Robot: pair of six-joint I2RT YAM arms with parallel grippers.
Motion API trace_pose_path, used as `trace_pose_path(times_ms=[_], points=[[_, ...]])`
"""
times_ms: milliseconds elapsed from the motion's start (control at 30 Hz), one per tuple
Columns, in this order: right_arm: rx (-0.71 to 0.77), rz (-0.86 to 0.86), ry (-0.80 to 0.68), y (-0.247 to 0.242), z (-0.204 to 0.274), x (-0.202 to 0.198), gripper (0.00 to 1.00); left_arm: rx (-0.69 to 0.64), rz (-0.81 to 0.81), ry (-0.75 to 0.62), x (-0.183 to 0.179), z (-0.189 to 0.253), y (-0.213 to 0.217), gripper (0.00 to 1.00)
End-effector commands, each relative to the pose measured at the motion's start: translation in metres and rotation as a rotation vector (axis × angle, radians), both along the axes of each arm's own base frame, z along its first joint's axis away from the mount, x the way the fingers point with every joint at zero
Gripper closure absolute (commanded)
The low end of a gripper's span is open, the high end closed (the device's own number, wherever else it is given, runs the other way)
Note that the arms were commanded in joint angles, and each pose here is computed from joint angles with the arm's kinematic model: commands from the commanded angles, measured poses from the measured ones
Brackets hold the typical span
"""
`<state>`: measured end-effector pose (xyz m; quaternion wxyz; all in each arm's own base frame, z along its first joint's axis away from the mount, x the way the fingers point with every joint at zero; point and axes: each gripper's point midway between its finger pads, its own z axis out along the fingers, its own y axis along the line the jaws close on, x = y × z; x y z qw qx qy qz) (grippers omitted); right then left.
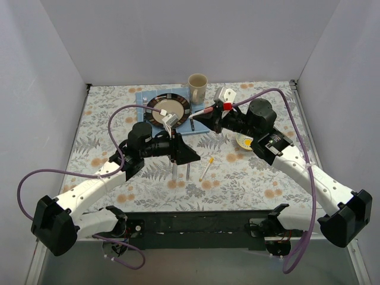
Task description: Insert the pens into the pen caps
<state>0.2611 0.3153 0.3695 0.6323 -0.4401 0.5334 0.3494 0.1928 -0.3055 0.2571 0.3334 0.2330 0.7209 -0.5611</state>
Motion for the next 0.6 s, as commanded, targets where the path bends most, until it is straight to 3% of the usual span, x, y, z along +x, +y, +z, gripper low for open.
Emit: trace_pose_path(times_ms=[0,133,300,567], points=[[0.074,0.022,-0.061,-0.002,0.041,-0.01,0.99,0.023,-0.061,-0.079,-0.005,0.005,0.008,0.48],[0.04,0.043,-0.021,-0.002,0.034,-0.015,0.99,0.109,-0.013,-0.134,0.007,0.003,0.018,0.45],[0.005,0.075,0.052,-0.007,0.025,-0.03,0.99,0.185,0.048,-0.313,0.022,0.016,0.032,0.43],[0.013,0.178,0.167,-0.009,0.014,-0.06,0.99,0.104,-0.014,-0.436,0.01,0.044,0.028,0.42]])
